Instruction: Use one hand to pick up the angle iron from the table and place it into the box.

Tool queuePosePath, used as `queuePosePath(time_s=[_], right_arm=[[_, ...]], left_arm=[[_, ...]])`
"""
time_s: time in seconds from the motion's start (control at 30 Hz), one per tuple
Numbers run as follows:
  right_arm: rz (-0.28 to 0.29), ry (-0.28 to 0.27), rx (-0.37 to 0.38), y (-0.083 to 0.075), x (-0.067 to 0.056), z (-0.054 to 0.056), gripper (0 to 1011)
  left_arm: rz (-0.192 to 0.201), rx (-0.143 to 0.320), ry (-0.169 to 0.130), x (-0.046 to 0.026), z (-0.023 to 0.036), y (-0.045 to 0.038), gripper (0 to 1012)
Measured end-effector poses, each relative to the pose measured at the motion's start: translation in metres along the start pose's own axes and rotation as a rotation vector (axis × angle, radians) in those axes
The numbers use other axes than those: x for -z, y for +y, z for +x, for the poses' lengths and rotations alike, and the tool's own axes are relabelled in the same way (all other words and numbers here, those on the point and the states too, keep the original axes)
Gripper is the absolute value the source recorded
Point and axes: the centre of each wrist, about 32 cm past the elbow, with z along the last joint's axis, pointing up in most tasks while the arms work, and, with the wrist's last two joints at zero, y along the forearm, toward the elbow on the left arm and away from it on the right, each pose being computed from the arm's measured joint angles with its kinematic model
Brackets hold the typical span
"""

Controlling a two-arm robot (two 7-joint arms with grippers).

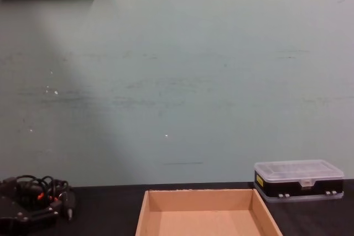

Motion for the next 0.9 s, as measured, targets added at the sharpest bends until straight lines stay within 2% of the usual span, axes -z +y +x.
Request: queuePosePath(time_s=[0.1, 0.13, 0.27, 0.67, 0.8, 0.9], right_arm=[[0.0, 0.0, 0.0, 0.0, 0.0, 0.0, 255], [0.001, -0.001, 0.0, 0.0, 0.0, 0.0, 195], [0.002, -0.001, 0.0, 0.0, 0.0, 0.0, 105], [0.005, 0.0, 0.002, -0.001, -0.001, 0.0, 88], [0.048, 0.007, 0.013, -0.005, -0.01, -0.001, 88], [0.105, 0.012, 0.018, -0.01, -0.025, -0.001, 88]], left_arm=[[0.0, 0.0, 0.0, 0.0, 0.0, 0.0, 1011], [0.0, 0.0, 0.0, 0.0, 0.0, 0.0, 1011], [0.0, 0.0, 0.0, 0.0, 0.0, 0.0, 1011], [0.0, 0.0, 0.0, 0.0, 0.0, 0.0, 1011], [0.0, 0.0, 0.0, 0.0, 0.0, 0.0, 1011], [0.0, 0.0, 0.0, 0.0, 0.0, 0.0, 1011]])
